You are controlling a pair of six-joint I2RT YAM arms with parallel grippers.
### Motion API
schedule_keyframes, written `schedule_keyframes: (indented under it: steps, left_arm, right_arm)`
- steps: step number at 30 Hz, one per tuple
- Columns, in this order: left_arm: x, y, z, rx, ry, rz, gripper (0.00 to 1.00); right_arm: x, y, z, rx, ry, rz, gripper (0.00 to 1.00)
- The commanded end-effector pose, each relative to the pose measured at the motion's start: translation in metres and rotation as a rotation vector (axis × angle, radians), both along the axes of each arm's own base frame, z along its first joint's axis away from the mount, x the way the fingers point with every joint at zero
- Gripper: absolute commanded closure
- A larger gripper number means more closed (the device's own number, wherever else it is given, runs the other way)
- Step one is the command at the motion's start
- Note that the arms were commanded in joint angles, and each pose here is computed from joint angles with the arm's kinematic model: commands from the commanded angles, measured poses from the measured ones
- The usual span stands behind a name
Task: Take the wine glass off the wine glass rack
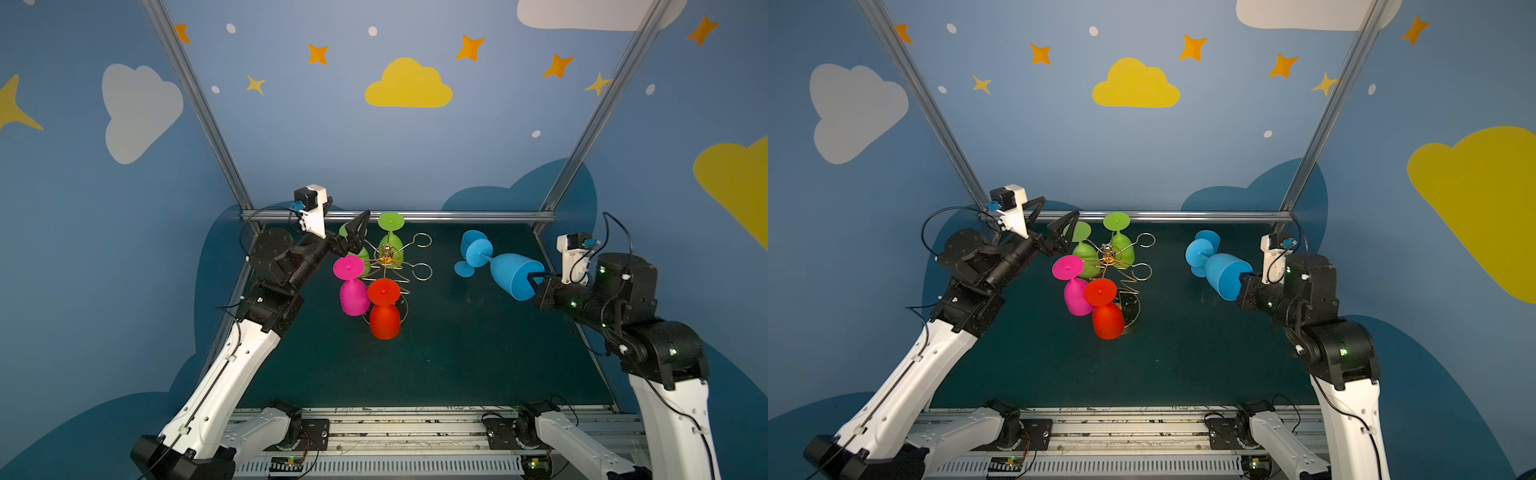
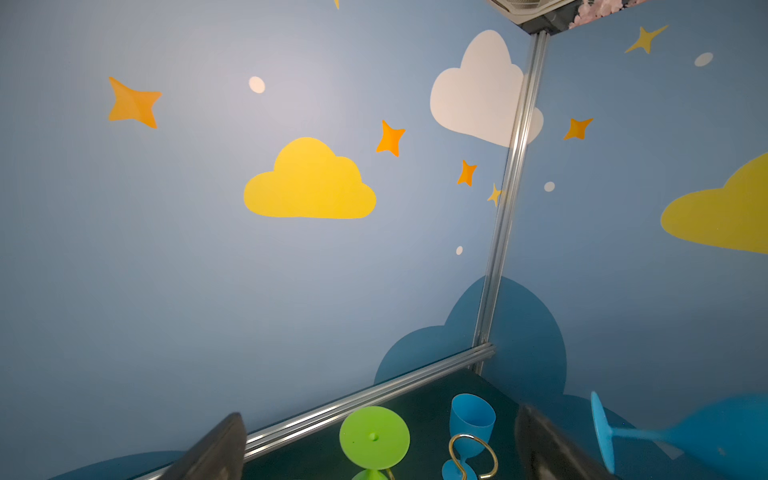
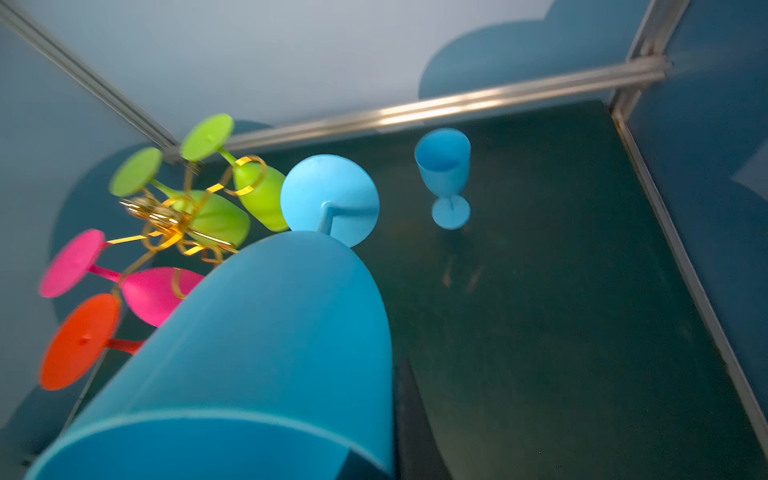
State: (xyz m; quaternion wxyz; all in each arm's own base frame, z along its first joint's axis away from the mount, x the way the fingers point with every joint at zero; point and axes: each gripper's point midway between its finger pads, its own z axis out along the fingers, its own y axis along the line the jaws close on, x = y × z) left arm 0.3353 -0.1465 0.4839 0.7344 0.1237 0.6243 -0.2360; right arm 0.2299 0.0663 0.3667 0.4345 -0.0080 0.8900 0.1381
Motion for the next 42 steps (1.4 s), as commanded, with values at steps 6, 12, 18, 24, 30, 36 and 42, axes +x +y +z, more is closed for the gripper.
schedule_keyframes:
  steps: [6,12,18,24,30,36,42]
  left_arm:
    - [-0.016,0.037,-0.019,-0.032,0.059,0.094,0.01]
    - [-0.032,0.051,-0.022,-0.005,0.072,0.131,0.01]
    - [-0.05,0.066,-0.026,0.007,0.086,0.184,0.01]
    - [-0.069,0.078,-0.031,-0.015,0.097,0.222,0.01]
    - [-0.081,0.084,-0.04,-0.029,0.131,0.239,0.01]
    - [-0.087,0.09,-0.031,-0.04,0.124,0.263,0.01]
    - [-0.095,0.091,-0.013,-0.087,0.121,0.251,0.01]
  right_arm:
    - [0.026,-0.037,-0.077,-0.289,0.324,-0.099,1.0]
    - [0.072,-0.053,-0.114,-0.313,0.419,-0.134,1.0]
    - [0.112,-0.073,-0.141,-0.306,0.454,-0.182,1.0]
    - [0.145,-0.088,-0.164,-0.296,0.477,-0.213,1.0]
    - [0.182,-0.101,-0.178,-0.275,0.488,-0.242,1.0]
    - [0.21,-0.109,-0.188,-0.264,0.576,-0.243,1.0]
    - [0.226,-0.107,-0.21,-0.22,0.746,-0.272,1.0]
